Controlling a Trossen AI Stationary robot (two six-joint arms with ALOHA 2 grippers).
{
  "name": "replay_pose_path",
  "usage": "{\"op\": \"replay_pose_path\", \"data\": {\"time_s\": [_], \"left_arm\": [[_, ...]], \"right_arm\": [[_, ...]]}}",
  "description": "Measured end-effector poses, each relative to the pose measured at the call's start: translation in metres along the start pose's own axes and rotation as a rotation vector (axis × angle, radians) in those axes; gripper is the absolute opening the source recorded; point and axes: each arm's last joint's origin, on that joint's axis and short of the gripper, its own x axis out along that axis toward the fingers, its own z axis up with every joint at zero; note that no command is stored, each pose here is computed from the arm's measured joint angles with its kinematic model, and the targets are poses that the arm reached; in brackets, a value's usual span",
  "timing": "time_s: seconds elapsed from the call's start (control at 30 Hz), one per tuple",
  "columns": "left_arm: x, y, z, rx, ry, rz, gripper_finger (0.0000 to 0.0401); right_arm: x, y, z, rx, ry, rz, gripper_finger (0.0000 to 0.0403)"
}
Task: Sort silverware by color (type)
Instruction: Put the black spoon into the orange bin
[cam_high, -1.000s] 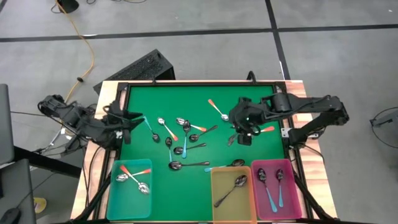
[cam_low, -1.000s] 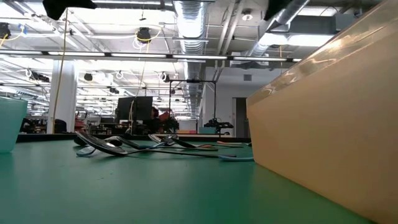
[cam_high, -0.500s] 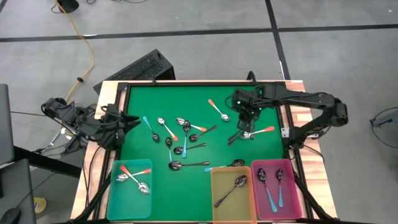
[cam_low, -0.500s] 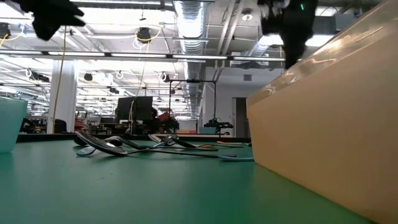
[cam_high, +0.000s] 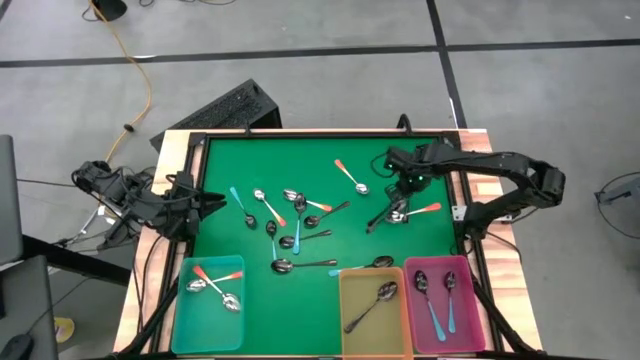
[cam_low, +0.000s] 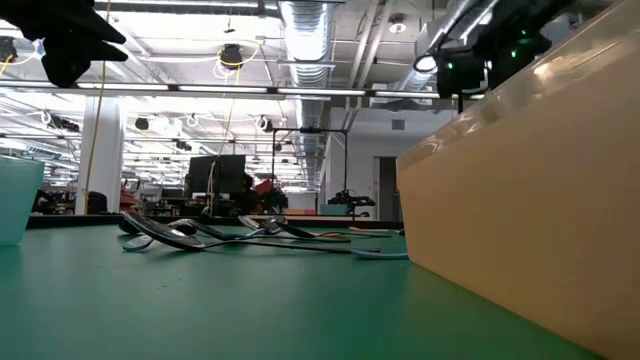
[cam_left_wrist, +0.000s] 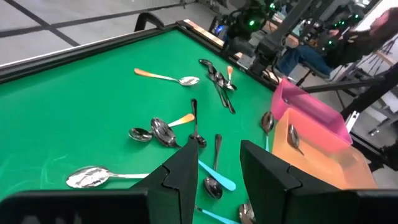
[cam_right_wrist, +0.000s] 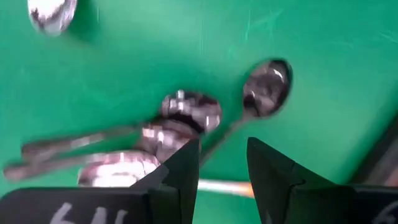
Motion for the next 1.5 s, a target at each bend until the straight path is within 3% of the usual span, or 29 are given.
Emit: {"op": "replay_pose_path", "data": {"time_s": [0.23,0.53,1.2,1.5], "left_arm": [[-0.001,0.001,0.0,-0.019,-0.004,-0.002,0.0105],[-0.001,0.001,0.001,-0.024,-0.012,0.003,0.0105],[-0.001,0.0,0.001,-0.014,-0.01,0.0,0.0105],[-0.001,0.001,0.001,0.018,-0.024,0.014,0.0105]], "right_arm": [[0.034,-0.017,-0.003,0.12,0.002,0.008,0.0161],[0.038,-0.025,0.001,0.212,-0.011,-0.003,0.0211],[0.037,-0.014,-0.005,0.335,-0.071,-0.052,0.0214],[0.059,-0.017,-0.019,0.437,-0.064,-0.04,0.0214]]}}
